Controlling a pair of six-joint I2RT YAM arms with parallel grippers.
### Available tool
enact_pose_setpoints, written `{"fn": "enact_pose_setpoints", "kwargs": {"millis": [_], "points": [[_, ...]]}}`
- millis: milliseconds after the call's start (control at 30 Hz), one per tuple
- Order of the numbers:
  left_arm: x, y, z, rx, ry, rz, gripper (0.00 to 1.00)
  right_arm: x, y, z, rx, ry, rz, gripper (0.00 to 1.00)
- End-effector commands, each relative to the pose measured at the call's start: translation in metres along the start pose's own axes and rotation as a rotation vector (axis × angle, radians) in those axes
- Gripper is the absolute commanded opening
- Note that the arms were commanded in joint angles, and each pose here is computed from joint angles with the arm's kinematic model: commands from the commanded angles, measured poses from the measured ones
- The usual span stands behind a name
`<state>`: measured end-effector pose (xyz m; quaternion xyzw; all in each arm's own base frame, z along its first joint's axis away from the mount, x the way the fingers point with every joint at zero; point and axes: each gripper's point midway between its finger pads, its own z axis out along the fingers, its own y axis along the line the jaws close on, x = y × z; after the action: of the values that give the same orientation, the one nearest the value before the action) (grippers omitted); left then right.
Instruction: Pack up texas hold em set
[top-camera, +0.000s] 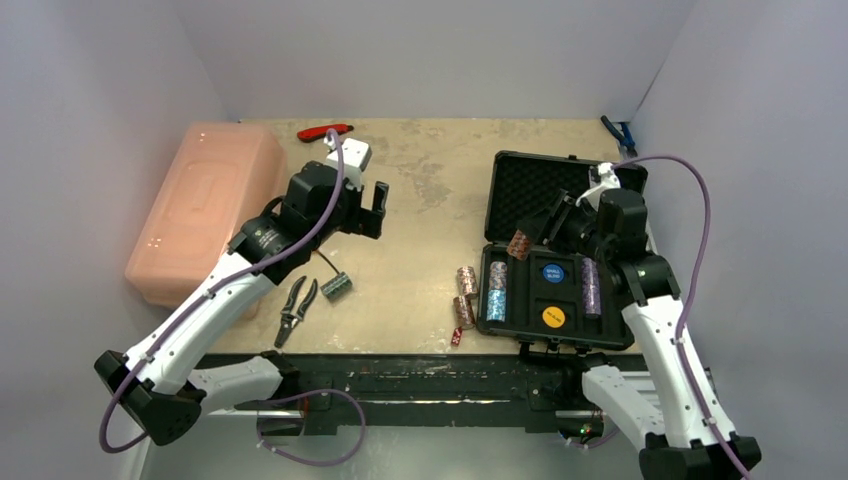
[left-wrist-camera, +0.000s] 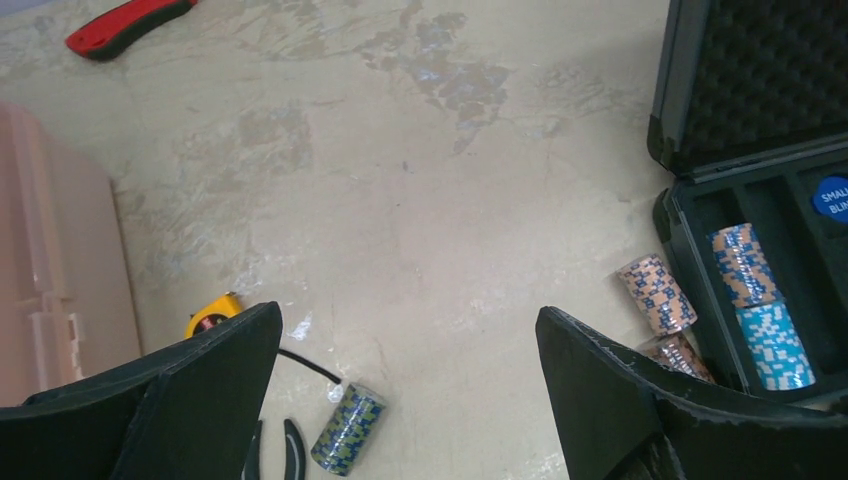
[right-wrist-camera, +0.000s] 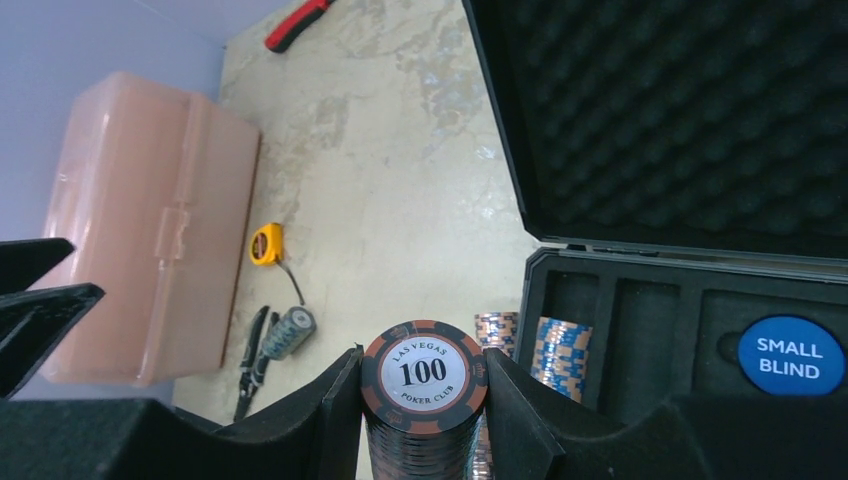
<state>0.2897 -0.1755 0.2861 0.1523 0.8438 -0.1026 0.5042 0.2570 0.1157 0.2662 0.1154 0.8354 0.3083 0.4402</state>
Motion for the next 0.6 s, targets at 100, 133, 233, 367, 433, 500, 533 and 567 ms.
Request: {"fn": "enact_pose_setpoints", "kwargs": {"millis": [100, 133, 233, 367, 433, 500, 533, 567], "points": [[-0.025, 0.047, -0.026, -0.223, -0.166, -0.007, 0.99, -0.023, -0.006, 0.004, 0.09, -0.009, -0.085, 0.0], [-0.026, 0.052, -0.031, -0.242, -0.183, -0.007, 0.99, -0.022, -0.01, 0.006, 0.107, 0.002, -0.09, 0.0], [-0.029, 0.065, -0.041, -0.299, -0.222, -0.006, 0.99, -0.019, -0.022, 0.014, 0.169, 0.044, -0.092, 0.0], [-0.029, 0.086, -0.056, -0.411, -0.258, -0.027, 0.99, -0.015, -0.032, 0.027, 0.21, 0.091, -0.088, 0.0], [-0.03, 0.089, -0.063, -0.422, -0.289, -0.036, 0.99, -0.013, -0.036, 0.034, 0.221, 0.113, -0.085, 0.0], [-0.031, 0.09, -0.069, -0.417, -0.316, -0.046, 0.99, -0.011, -0.04, 0.039, 0.237, 0.132, -0.083, 0.0], [-0.031, 0.091, -0.071, -0.414, -0.325, -0.048, 0.99, -0.01, -0.042, 0.042, 0.245, 0.143, -0.083, 0.0], [-0.031, 0.091, -0.072, -0.414, -0.33, -0.05, 0.99, -0.009, -0.044, 0.045, 0.253, 0.153, -0.083, 0.0]]}}
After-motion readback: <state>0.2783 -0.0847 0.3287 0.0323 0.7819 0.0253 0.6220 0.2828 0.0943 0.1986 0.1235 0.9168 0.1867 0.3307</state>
